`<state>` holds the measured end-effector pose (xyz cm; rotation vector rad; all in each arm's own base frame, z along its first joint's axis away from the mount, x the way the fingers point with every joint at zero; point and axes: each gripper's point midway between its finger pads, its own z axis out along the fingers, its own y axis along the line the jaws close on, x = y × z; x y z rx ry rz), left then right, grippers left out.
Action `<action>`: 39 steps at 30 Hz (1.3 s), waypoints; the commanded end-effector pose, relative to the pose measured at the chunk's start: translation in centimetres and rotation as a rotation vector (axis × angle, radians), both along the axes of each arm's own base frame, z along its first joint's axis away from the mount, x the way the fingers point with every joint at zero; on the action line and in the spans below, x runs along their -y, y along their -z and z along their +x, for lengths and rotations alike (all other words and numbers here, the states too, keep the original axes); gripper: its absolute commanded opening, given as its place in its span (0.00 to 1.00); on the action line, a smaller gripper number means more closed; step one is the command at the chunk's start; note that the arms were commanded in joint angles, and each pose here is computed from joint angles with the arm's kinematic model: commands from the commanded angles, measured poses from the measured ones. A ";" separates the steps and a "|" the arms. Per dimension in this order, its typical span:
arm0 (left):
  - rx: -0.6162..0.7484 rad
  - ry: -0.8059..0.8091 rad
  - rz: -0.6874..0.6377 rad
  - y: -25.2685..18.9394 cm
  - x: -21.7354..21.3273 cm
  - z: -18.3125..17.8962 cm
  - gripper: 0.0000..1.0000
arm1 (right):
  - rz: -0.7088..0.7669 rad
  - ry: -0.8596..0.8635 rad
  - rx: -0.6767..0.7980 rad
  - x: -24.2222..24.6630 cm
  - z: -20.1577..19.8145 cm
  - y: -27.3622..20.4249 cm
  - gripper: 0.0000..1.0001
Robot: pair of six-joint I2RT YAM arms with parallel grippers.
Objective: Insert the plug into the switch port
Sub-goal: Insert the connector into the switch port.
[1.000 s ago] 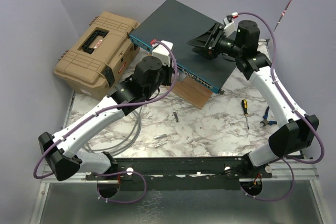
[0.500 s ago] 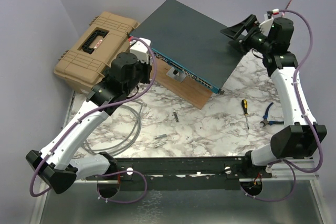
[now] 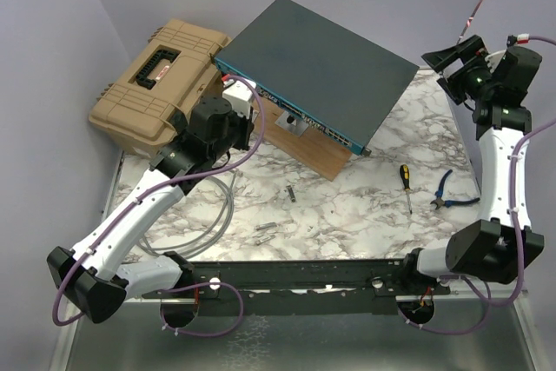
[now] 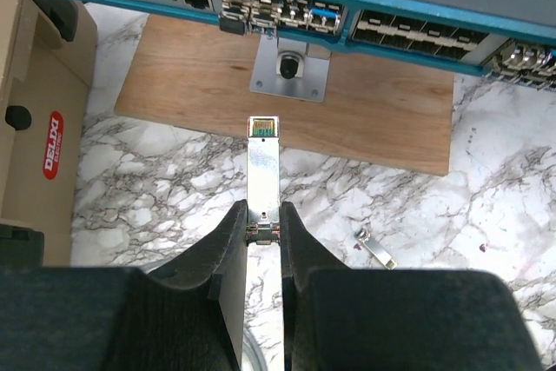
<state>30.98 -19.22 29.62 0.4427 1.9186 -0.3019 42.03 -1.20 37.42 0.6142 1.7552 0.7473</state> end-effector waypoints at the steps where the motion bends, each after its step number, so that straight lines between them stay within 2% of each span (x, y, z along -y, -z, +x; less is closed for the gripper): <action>1: 0.040 0.041 -0.021 -0.5 0.3 -0.2 0.00 | 0.035 -0.001 -0.027 1.2 0.4 2.5 1.00; 8: 0.054 0.066 -0.040 0.4 0.7 -0.2 0.00 | 0.223 -0.137 -0.005 -0.8 1.4 5.1 1.00; 20: 0.082 0.111 -0.066 1.0 1.6 -0.2 0.00 | 0.383 -0.325 0.069 -2.9 2.2 6.5 0.98; 39: 0.118 0.146 -0.077 1.3 3.2 1.4 0.00 | 0.423 -0.428 0.090 -4.2 2.6 6.8 0.80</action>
